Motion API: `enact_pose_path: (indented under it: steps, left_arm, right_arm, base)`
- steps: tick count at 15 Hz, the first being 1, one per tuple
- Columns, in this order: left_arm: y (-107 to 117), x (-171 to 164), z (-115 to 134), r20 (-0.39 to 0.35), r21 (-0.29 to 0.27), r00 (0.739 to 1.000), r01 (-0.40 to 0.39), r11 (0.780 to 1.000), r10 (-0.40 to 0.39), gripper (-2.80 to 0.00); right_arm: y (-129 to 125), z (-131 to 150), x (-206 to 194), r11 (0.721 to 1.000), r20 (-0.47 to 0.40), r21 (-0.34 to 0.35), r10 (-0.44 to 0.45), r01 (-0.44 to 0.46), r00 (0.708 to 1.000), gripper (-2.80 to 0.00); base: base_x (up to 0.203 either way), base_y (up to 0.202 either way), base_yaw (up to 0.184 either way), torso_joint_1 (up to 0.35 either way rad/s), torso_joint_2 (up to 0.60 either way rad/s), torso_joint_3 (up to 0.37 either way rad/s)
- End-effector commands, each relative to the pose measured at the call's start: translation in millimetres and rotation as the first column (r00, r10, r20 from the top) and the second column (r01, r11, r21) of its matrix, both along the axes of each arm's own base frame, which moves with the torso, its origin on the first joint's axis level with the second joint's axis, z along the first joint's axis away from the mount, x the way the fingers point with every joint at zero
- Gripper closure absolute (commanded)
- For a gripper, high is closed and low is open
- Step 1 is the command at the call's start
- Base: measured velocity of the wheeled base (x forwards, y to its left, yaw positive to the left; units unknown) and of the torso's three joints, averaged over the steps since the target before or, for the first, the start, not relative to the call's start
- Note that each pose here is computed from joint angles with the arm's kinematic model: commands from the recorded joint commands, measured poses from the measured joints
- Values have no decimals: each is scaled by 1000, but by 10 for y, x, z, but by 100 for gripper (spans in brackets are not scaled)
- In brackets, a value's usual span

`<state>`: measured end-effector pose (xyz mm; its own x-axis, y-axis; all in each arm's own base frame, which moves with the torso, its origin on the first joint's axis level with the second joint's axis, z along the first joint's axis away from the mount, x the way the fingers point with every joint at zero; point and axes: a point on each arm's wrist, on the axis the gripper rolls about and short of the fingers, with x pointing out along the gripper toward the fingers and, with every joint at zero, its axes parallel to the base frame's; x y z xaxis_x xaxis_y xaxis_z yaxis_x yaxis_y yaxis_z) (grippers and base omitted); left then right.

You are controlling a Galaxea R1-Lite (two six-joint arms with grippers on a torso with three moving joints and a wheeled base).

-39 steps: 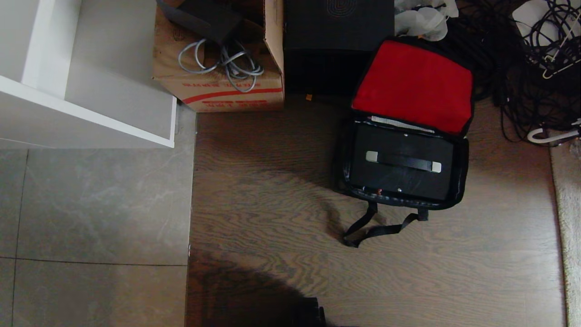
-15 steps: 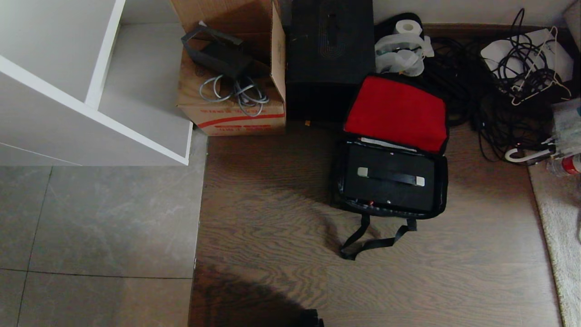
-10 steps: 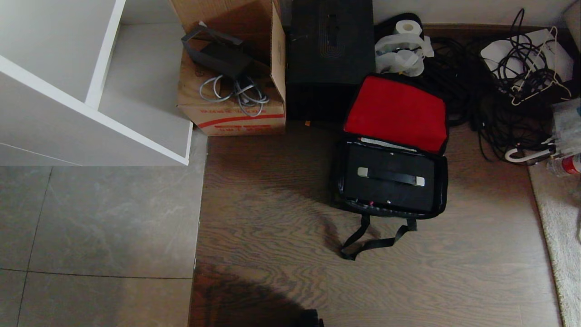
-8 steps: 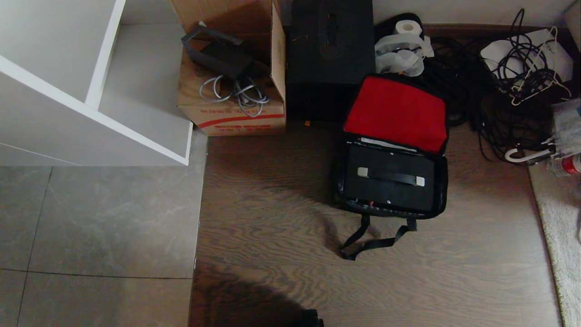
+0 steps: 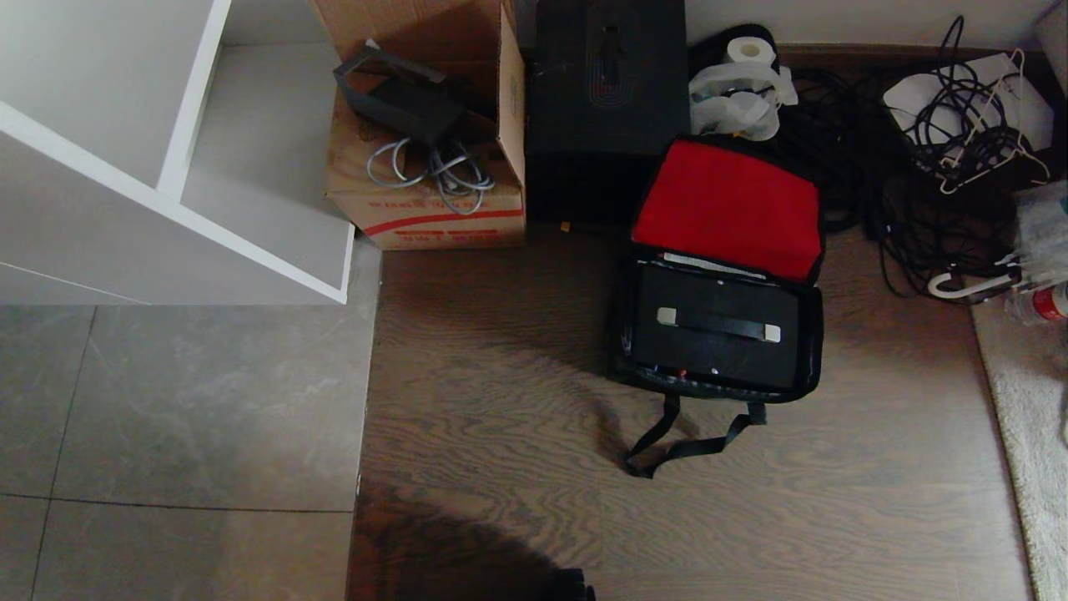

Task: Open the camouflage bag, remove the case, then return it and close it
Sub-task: Grip the handle

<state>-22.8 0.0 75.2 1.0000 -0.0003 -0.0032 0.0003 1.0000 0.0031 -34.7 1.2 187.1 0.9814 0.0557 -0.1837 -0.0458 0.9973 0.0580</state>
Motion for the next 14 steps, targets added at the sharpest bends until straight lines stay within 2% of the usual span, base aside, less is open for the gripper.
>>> enact_pose_path:
  steps: [1, 3, 5, 8, 10, 12, 14]
  left_arm:
    - [0, 1, 0, -1, 0, 1000, 0, 1000, 0, 0]
    - [0, 1, 0, -1, 0, 1000, 0, 1000, 0, 0]
    - [0, 1, 0, -1, 0, 1000, 0, 1000, 0, 0]
    - [0, 1, 0, -1, -1, 1000, 0, 1000, 0, 0]
    - [0, 1, 0, -1, 0, 1000, 0, 1000, 0, 0]
    - [0, 1, 0, -1, 0, 1000, 0, 1000, 0, 0]
    - [0, 1, 0, -1, 0, 1000, 0, 1000, 0, 0]
  right_arm:
    - [12, 298, 605, 998, -311, 53, 38, -22, 950, 0]
    - [30, 367, 1138, 996, -462, 87, 62, -25, 885, 0]
    - [52, 348, 1771, 994, -531, 108, 79, -24, 844, 0]
    - [91, 160, 2688, 990, -521, 132, 106, -43, 847, 0]
    - [136, -37, 3191, 984, -495, 154, 155, -89, 855, 0]
    - [226, -223, 3545, 968, -473, 187, 241, -170, 848, 0]
    - [294, -411, 3755, 949, -439, 180, 312, -258, 843, 0]
  base:
    - [0, 0, 0, 0, 0, 0]
    - [0, 0, 0, 0, 0, 0]
    - [0, 0, 0, 0, 0, 0]
    - [0, 0, 0, 0, 0, 0]
    - [0, 0, 0, 0, 0, 0]
    - [0, 0, 0, 0, 0, 0]
    - [0, 0, 0, 0, 0, 0]
